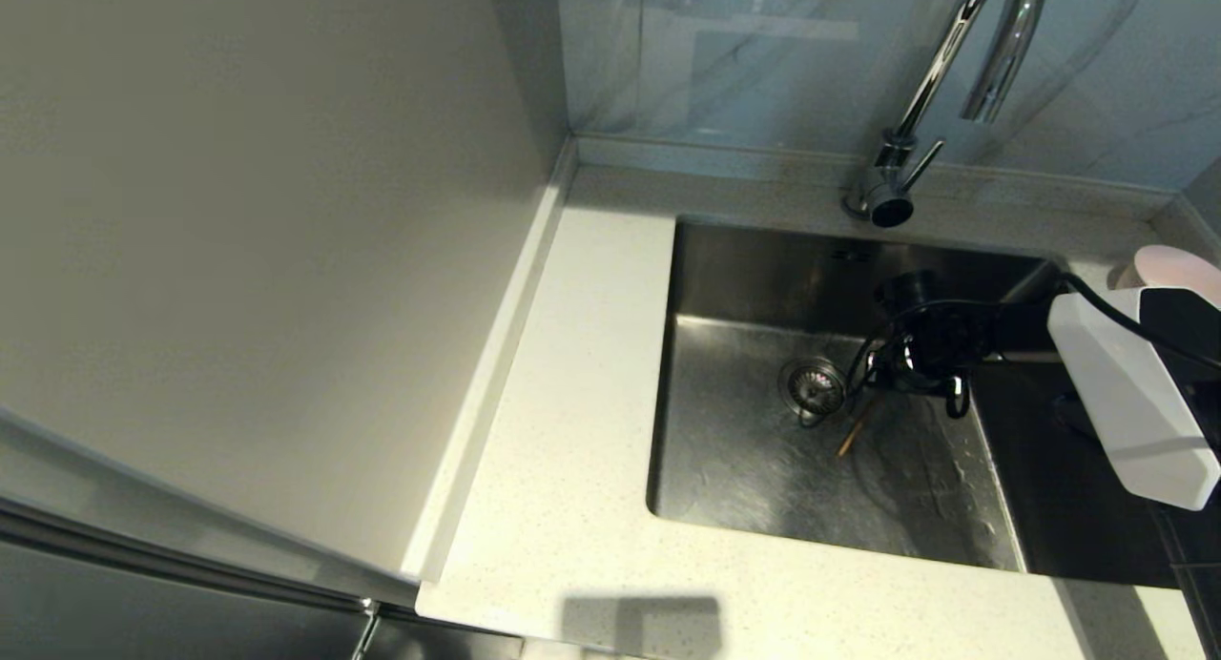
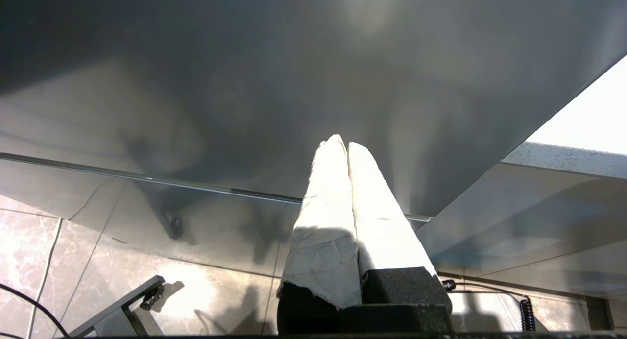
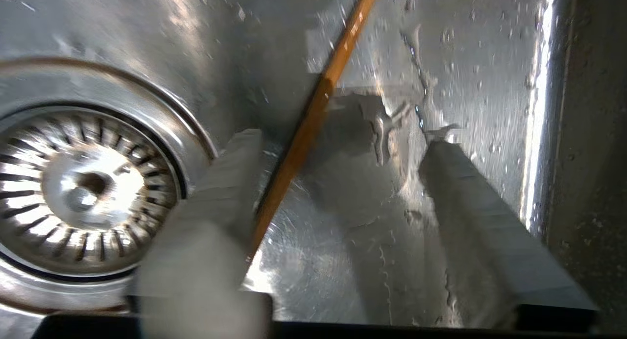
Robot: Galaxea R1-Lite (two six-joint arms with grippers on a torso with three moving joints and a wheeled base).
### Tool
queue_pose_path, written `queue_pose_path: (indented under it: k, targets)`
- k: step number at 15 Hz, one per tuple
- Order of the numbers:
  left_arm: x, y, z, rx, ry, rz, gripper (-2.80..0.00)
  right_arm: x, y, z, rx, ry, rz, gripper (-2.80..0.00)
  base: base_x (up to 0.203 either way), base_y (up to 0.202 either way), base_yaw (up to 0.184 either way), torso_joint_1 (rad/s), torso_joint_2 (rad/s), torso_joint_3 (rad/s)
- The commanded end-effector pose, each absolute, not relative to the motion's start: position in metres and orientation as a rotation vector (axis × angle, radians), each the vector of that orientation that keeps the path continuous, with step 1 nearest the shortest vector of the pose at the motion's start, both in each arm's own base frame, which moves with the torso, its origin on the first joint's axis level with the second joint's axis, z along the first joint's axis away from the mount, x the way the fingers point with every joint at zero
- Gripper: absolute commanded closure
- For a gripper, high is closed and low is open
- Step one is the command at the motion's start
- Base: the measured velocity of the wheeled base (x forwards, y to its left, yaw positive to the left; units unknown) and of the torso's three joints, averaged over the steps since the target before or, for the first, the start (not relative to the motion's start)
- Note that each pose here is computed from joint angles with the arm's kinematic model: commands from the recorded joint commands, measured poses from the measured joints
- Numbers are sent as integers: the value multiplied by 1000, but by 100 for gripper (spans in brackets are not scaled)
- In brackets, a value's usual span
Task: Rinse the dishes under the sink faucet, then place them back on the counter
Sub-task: Place the chopsticks on the bowl
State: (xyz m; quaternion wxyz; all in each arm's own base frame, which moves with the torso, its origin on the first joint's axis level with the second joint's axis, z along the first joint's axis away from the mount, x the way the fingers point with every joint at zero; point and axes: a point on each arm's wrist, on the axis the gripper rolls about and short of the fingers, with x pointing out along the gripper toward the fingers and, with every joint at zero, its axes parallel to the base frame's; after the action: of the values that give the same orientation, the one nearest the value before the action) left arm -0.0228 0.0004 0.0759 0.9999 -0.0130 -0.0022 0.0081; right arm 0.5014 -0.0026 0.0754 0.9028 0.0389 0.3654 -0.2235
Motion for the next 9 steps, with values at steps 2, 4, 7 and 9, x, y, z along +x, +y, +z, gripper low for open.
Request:
queue_pose_path:
  k: [2,4,7,9]
  targets:
    - [-23,0,76,-26,-8,17,0,502,-2,71,80,756,-494,-280,0,0,0,0,0,0]
    - [-23,0,76,-26,-8,17,0,501,-3,70,82,761,-497,-280,0,0,0,0,0,0]
    - [-23,0,76,-26,-8,17,0,501,-3,65,73,774,-494,-280,0,0,0,0,0,0]
    - [-23,0,76,-26,-8,17,0,502,-3,61,68,782,-496,-280,0,0,0,0,0,0]
